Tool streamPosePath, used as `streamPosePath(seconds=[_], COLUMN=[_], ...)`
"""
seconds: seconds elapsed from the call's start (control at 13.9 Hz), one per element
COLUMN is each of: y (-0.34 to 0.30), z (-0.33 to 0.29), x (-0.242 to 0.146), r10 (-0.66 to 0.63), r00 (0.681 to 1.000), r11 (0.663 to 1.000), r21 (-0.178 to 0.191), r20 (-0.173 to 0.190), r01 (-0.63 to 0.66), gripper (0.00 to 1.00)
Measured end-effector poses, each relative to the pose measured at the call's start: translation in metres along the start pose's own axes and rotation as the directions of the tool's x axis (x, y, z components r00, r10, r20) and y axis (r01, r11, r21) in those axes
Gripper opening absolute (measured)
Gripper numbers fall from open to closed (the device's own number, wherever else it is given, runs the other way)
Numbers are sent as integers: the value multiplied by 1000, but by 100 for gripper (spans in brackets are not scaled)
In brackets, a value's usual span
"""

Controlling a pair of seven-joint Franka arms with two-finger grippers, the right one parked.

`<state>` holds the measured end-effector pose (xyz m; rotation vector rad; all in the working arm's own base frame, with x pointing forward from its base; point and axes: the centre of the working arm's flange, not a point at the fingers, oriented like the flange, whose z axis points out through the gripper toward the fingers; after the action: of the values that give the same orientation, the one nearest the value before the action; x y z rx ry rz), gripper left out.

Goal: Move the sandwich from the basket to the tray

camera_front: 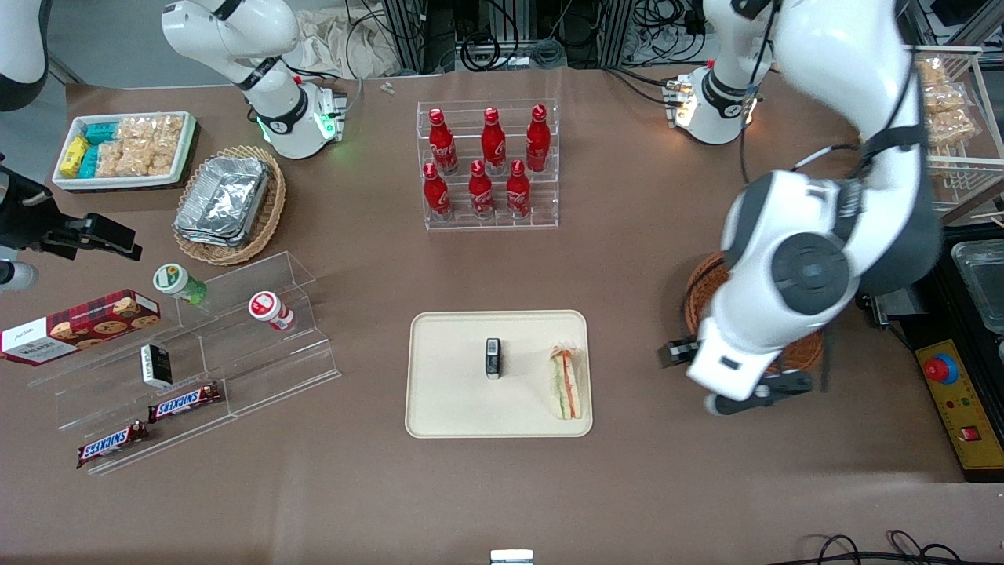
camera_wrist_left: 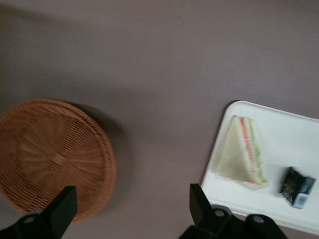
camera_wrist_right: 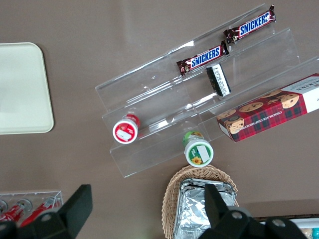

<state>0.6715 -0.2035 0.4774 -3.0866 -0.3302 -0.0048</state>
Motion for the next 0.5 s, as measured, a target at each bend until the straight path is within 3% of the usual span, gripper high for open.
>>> streamPosePath(seconds=[0.14, 0.5], y=[-51, -122], z=[2, -21], x=[-6, -37], r10=[11, -34], r00=[999, 998], r11=[1000, 999], r21=[-22, -40], r20=[-32, -57], r01=[-11, 32], gripper=[100, 100])
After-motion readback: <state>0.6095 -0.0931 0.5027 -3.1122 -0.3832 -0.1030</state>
